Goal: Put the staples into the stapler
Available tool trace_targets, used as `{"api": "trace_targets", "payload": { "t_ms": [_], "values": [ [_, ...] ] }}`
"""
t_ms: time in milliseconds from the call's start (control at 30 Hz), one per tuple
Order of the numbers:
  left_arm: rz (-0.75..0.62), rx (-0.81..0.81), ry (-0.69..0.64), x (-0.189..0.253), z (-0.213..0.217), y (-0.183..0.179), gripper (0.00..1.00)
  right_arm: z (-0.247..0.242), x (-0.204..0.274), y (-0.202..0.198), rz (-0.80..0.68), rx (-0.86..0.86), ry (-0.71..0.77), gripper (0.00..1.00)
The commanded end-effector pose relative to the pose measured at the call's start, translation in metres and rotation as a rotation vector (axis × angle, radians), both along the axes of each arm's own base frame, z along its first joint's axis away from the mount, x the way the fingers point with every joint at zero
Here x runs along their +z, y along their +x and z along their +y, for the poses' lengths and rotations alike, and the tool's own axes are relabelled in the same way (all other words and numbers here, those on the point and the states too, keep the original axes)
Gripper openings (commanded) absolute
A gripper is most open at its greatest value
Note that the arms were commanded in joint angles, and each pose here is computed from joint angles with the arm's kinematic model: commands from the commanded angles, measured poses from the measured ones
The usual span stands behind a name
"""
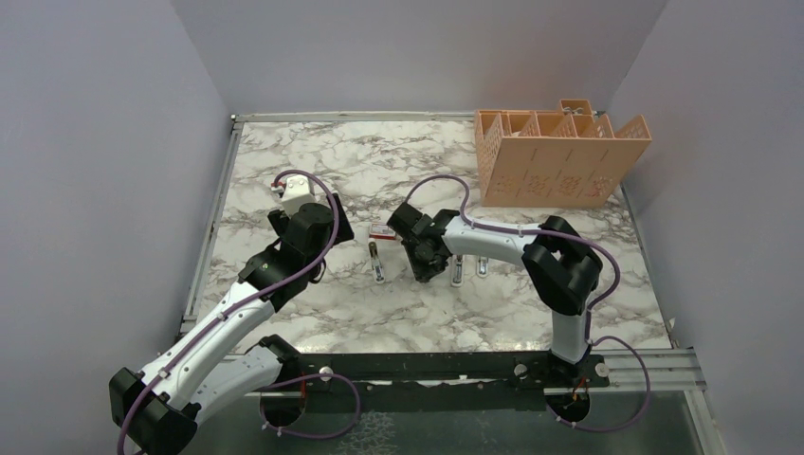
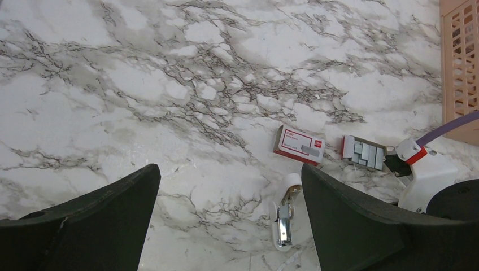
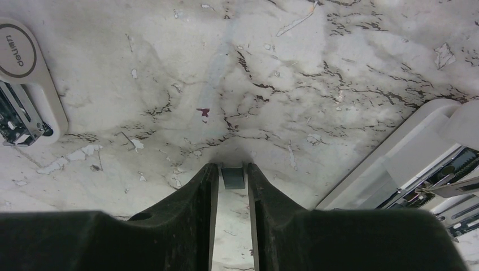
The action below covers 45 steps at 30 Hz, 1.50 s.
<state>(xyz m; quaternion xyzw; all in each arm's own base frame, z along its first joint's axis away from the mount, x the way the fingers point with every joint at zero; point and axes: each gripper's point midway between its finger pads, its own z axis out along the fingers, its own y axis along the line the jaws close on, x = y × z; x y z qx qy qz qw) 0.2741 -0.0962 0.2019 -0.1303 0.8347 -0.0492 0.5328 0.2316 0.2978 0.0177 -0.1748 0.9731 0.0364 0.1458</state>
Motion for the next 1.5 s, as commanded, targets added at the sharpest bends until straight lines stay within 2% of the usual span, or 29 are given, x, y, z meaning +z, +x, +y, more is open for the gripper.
{"api": "trace_targets", "payload": {
  "t_ms": [0,233,433,633,800,967,1467],
  "values": [
    [-0.015,-0.011,-0.024,0.003,-0.002,0.0,0.95,0.002,-0.01,0.0,0.022,0.032,-0.013,0.3],
    [-0.01,-0.015,-0.024,0.002,-0.003,-0.001,0.95,-0.008,-0.012,0.001,-0.006,-0.021,-0.036,0.19],
    [-0.004,-0.024,-0.027,0.001,-0.006,0.0,0.95,-0.015,0.028,0.019,-0.156,-0.137,0.017,0.18],
    [-0.001,-0.03,-0.03,0.0,-0.007,0.0,0.95,-0.04,0.064,0.032,-0.287,-0.338,0.038,0.19],
    [-0.003,-0.034,-0.034,0.001,-0.008,-0.001,0.95,-0.069,0.064,0.03,-0.306,-0.493,0.024,0.21],
    [0.0,-0.039,-0.036,0.0,-0.009,0.0,0.95,-0.085,0.059,0.03,-0.309,-0.578,0.006,0.21],
    [0.004,-0.04,-0.028,-0.002,-0.009,0.0,0.95,-0.089,0.044,0.033,-0.292,-0.614,0.019,0.21]
  ]
}}
